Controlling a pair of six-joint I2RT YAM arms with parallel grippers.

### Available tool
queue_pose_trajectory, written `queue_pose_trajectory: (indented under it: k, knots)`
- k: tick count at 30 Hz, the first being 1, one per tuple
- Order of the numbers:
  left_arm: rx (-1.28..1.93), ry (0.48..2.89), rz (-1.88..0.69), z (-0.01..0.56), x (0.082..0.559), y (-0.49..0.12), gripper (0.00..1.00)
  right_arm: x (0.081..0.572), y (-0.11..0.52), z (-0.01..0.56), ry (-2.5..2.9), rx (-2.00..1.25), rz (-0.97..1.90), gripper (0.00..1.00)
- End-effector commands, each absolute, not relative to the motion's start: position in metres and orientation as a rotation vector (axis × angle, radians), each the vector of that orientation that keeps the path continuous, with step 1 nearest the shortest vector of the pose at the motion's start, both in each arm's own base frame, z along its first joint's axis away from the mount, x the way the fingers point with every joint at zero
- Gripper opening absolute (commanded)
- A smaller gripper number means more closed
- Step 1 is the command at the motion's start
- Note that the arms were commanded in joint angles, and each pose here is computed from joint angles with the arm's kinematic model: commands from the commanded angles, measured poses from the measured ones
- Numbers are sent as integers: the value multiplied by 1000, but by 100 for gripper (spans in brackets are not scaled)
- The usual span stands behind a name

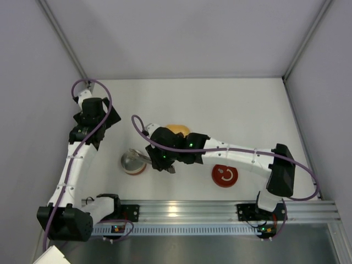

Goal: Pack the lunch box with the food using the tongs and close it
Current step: Place the fake food in the packing box, then pick up the fake food from the plate.

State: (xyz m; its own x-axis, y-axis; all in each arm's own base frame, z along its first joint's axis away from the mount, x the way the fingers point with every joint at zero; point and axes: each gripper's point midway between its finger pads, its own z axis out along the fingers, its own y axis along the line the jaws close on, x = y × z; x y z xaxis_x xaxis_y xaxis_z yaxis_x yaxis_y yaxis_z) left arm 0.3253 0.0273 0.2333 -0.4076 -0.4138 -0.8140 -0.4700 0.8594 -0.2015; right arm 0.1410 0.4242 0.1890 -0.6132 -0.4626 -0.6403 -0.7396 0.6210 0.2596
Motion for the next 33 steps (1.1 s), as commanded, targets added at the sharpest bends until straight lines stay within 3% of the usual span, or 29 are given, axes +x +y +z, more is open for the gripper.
queue_pose_trajectory:
  k: [1, 5, 12, 23, 33]
  knots:
    - [-651, 1996, 59, 245, 324, 31, 99, 135, 453, 215, 2219, -962, 813, 25]
    - [-642, 1990, 43, 244, 324, 29, 99, 135, 455, 205, 2237, -970, 797, 28]
    - [-627, 2007, 25, 237, 325, 25, 99, 139, 455, 208, 2227, -960, 781, 43]
    - [-613, 2004, 0, 239, 325, 21, 99, 178, 409, 234, 2206, -798, 621, 45]
    - [-601, 2010, -20, 238, 325, 18, 99, 239, 318, 205, 2288, -535, 336, 45]
